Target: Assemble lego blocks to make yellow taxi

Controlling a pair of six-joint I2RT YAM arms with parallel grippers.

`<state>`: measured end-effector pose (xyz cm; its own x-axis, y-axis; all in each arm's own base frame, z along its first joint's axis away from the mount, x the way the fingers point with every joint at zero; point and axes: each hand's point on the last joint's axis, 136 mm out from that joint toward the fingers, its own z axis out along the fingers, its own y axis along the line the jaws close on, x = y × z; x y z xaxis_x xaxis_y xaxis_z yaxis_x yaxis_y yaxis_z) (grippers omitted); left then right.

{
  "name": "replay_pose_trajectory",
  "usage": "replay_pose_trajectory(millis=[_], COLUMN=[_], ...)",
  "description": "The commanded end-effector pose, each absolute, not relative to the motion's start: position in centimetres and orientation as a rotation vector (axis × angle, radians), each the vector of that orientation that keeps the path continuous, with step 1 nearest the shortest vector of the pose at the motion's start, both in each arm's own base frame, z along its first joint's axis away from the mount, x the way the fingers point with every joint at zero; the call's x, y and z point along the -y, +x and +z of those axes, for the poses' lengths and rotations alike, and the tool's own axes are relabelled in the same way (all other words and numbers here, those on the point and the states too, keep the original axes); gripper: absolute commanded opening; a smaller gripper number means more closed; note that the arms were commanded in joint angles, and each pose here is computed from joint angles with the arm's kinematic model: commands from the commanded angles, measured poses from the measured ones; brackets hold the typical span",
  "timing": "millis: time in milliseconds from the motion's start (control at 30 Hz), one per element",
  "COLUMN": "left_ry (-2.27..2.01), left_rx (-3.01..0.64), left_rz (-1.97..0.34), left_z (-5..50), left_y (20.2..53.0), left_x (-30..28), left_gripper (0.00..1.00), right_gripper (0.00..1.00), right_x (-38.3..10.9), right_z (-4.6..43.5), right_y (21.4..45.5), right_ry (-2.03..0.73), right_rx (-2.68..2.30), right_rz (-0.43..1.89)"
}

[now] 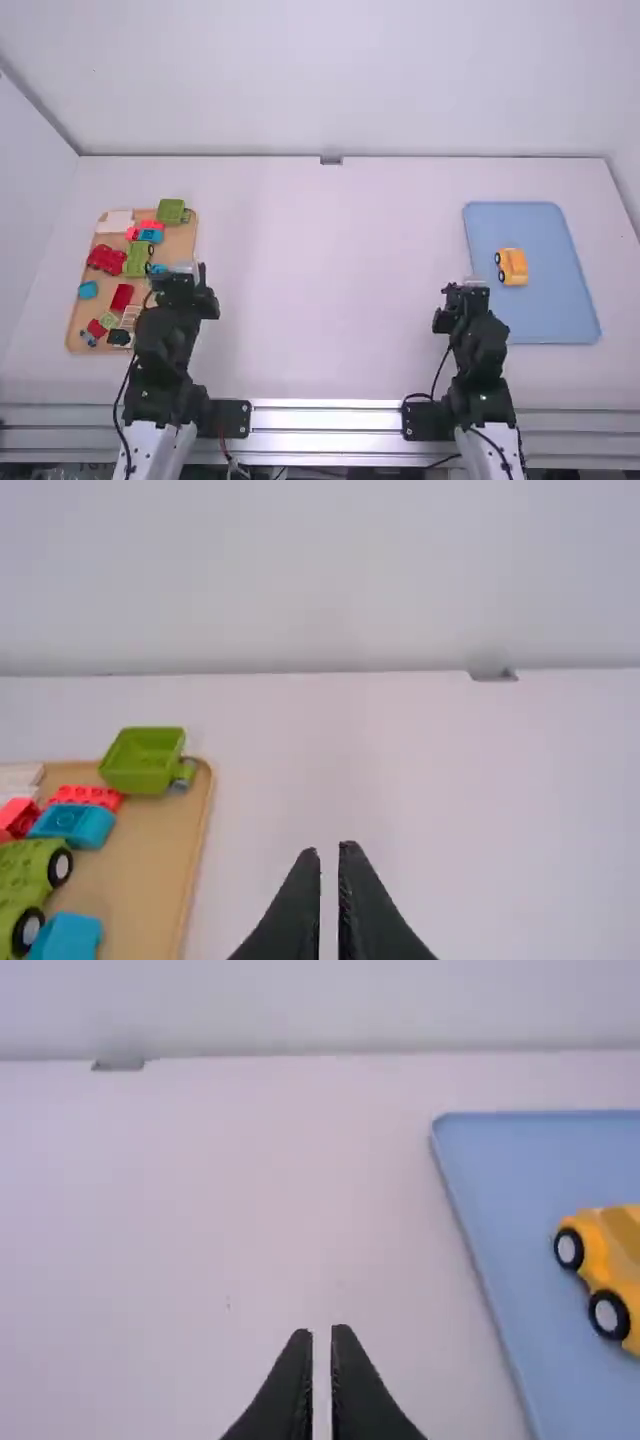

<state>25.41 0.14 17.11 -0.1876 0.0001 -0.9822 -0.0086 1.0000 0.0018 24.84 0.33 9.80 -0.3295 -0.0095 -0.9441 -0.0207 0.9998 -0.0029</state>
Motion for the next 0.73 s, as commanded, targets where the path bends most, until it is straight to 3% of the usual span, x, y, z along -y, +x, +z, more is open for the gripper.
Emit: replay_pose_trajectory(millis=[0, 333, 700], left_ry=[0.000, 0.000, 0.000], left_rx=[-1.747, -1.747, -1.676], left_rz=[0.000, 0.000, 0.000], left_z=[16.4, 13.2, 14.8], left_y=[25.2, 24.7, 24.6], left_x=[0.0, 0.0, 0.0], left_gripper=[0.01, 0.00, 0.00], right_gripper=[0.02, 0.00, 0.00], right_x=[-0.3, -0.3, -0.3], right_z=[10.1, 12.9, 14.8], right_y=[24.8, 24.8, 24.6], right_ry=[-0.011, -0.012, -0.012], right_rx=[-1.883, -1.760, -1.676], right_rz=[0.015, 0.014, 0.013])
